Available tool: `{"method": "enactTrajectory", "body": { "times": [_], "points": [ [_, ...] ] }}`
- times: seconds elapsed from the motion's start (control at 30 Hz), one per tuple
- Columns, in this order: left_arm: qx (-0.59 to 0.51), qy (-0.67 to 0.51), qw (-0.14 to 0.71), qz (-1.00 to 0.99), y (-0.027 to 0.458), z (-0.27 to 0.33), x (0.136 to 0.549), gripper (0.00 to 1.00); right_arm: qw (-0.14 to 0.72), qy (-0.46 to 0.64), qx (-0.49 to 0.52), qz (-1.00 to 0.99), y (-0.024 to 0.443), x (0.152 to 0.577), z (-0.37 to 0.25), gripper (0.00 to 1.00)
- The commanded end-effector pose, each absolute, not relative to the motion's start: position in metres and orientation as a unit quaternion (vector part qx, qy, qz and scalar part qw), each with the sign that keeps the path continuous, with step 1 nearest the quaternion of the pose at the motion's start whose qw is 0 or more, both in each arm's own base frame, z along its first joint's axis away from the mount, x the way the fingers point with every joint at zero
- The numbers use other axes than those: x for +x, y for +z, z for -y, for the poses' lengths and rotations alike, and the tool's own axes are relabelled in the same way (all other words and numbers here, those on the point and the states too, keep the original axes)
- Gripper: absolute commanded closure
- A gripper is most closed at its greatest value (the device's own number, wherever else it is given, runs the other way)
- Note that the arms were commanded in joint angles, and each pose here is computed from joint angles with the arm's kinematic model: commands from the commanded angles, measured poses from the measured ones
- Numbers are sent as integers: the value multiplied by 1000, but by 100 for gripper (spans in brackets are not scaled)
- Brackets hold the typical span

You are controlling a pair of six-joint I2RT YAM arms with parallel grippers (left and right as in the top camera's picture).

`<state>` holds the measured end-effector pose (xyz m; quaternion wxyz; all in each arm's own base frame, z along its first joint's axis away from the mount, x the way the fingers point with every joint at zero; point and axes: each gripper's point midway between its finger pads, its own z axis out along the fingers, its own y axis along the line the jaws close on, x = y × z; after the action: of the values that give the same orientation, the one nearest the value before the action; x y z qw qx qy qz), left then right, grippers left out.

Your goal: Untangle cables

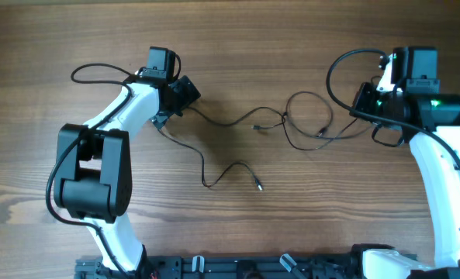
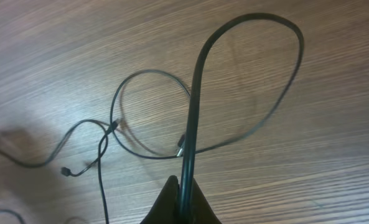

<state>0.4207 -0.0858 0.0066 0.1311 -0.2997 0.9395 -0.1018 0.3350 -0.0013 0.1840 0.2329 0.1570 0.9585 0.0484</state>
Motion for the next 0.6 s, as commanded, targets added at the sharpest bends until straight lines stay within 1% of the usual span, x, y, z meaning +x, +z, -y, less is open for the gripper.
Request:
{"method": "enactTrajectory", "body": {
  "times": [0.0, 0.07, 0.1, 0.13, 0.17, 0.2, 0.23, 0.27, 0.3, 0.33, 0.43, 0.47, 0.5, 0.57],
  "points": [
    [-298, -81, 30, -951, -57, 92, 373, 0, 202, -110, 282, -931, 164, 322, 63, 96],
    [-298, -79, 26, -951, -57, 91, 371, 0, 179, -182, 361, -897, 157, 305, 99, 96],
    [-299, -58, 27, -952, -58, 84, 368, 7, 152, -164, 384, -896, 145, 300, 111, 96],
    [-303, -22, 38, -952, -59, 70, 367, 14, 140, -129, 371, -909, 139, 302, 109, 96],
    [-306, 15, 50, -951, -59, 55, 366, 25, 135, -80, 335, -929, 135, 310, 98, 96],
    [-308, 40, 60, -949, -58, 45, 366, 32, 138, -41, 289, -946, 134, 318, 85, 96],
    [-290, 75, 68, -952, -56, 29, 366, 47, 147, -42, 275, -949, 135, 322, 86, 96],
    [-283, 97, 69, -952, -55, 17, 364, 59, 154, -43, 277, -948, 136, 325, 87, 96],
    [-288, 125, 66, -947, -53, 2, 359, 74, 163, -34, 282, -945, 137, 330, 86, 96],
    [-298, 141, 61, -942, -52, -12, 355, 79, 165, -19, 288, -943, 138, 333, 81, 96],
    [-335, 151, 45, -929, -51, -43, 347, 86, 167, 19, 281, -945, 138, 338, 69, 96],
    [-351, 150, 39, -924, -52, -54, 344, 88, 174, 49, 268, -946, 140, 344, 59, 96],
    [-364, 142, 34, -920, -53, -60, 343, 90, 181, 83, 248, -948, 143, 351, 48, 96],
    [-381, 105, 19, -918, -56, -58, 341, 92, 210, 179, 161, -948, 157, 366, 14, 96]
  ]
}}
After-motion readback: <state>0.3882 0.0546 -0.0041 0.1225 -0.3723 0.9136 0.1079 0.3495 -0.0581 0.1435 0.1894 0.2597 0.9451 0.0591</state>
